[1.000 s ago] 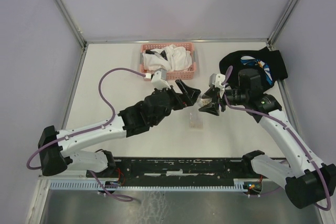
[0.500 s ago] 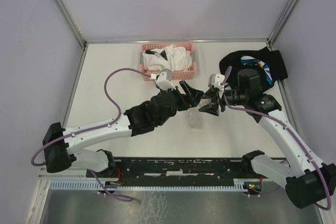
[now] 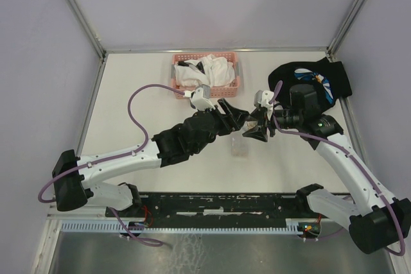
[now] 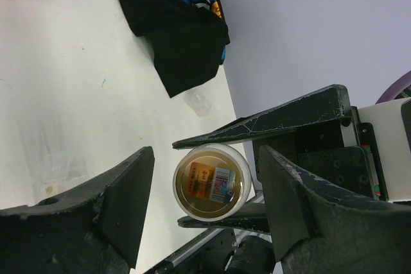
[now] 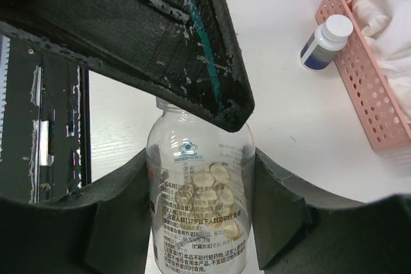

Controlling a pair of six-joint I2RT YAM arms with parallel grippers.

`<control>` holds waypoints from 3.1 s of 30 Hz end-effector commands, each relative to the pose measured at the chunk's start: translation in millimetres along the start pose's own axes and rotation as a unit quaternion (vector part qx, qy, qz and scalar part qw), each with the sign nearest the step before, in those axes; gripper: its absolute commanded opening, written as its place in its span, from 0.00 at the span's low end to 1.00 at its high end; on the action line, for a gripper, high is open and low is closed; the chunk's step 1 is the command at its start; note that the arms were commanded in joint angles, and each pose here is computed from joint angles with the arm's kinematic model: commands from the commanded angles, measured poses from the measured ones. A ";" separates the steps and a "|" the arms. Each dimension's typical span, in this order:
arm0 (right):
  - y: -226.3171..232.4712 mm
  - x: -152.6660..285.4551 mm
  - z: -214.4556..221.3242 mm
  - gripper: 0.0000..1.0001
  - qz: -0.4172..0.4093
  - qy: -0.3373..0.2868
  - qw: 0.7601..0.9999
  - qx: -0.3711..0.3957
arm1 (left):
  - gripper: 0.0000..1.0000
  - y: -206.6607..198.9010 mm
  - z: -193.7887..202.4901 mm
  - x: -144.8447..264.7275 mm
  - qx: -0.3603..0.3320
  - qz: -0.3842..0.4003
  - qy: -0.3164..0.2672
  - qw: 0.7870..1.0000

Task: Sort the pills into containers

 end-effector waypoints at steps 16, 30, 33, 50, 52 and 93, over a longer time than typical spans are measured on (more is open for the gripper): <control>-1.1 0.2 -13.1 0.04 0.004 -0.013 1.000 0.007 | 0.61 -16.8 -10.7 1.4 0.033 0.033 -0.017 0.999; -0.4 -2.4 -14.7 0.04 -0.010 -0.016 1.000 -0.012 | 0.57 -10.1 -4.9 3.7 0.023 0.032 -0.011 0.999; 0.2 -3.2 -15.0 0.04 -0.015 -0.018 1.000 -0.017 | 0.53 -8.1 -4.4 3.1 0.019 0.030 -0.012 0.999; 8.2 -8.5 -31.6 0.02 -0.131 -0.070 0.978 -0.143 | 0.26 -6.5 21.2 29.5 -0.182 0.279 0.012 0.943; 9.9 -8.6 -35.8 0.02 -0.150 -0.081 0.973 -0.156 | 0.22 -0.3 21.3 34.4 -0.197 0.334 0.017 0.921; 7.0 6.7 -22.8 0.03 -0.043 -0.038 0.998 -0.025 | 0.99 79.5 -16.0 50.8 -0.153 0.283 -0.052 0.945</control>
Point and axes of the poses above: each gripper's point midway between its finger pads, its own x axis back along the fingers, its own y axis along the line the jaws close on, z = x × y, the point moved 8 cm from there along x, back along the fingers, and after that the axes turned 13 degrees about -x, right-handed, at the moved point
